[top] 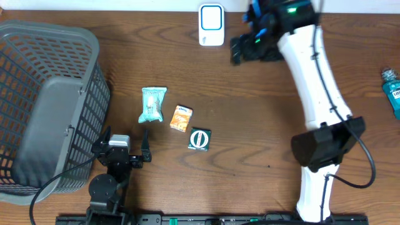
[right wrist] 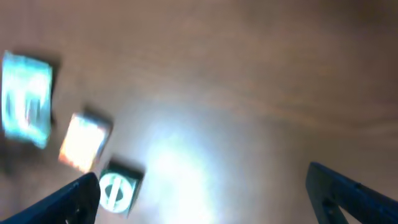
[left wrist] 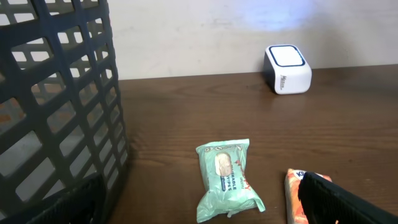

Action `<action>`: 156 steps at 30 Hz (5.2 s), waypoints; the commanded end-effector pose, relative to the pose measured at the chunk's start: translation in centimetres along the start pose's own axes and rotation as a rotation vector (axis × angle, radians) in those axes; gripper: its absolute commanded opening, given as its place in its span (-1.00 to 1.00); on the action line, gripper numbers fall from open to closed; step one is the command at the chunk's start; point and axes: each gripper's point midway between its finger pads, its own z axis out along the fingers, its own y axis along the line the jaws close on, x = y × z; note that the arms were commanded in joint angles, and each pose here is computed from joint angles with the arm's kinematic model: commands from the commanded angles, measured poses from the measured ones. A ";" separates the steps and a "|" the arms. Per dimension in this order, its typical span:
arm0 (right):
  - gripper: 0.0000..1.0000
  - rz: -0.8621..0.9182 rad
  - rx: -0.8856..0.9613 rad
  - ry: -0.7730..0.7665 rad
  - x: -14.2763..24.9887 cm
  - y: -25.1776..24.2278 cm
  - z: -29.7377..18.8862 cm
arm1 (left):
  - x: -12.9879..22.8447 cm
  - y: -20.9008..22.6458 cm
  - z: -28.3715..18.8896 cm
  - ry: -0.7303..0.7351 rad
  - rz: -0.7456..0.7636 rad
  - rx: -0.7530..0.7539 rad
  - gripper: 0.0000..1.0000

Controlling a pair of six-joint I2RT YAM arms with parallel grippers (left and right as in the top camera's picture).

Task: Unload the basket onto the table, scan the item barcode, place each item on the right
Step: 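Reach the right gripper to the green Zam-Buk tin, then grasp the Zam-Buk tin with the right gripper, then lift the Zam-Buk tin and carry it to the scanner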

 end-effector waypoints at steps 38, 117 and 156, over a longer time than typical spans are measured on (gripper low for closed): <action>0.54 -0.851 -0.093 0.476 22.2 11.0 19.1 | 1.8 0.2 0.1 0.055 -0.002 -0.015 0.95; 0.99 0.172 0.169 0.159 14.2 10.5 10.1 | 1.8 0.2 0.1 0.055 -0.002 -0.014 0.95; 0.14 0.173 0.180 0.402 17.2 8.9 20.2 | 1.8 0.2 0.1 0.055 -0.002 -0.014 0.95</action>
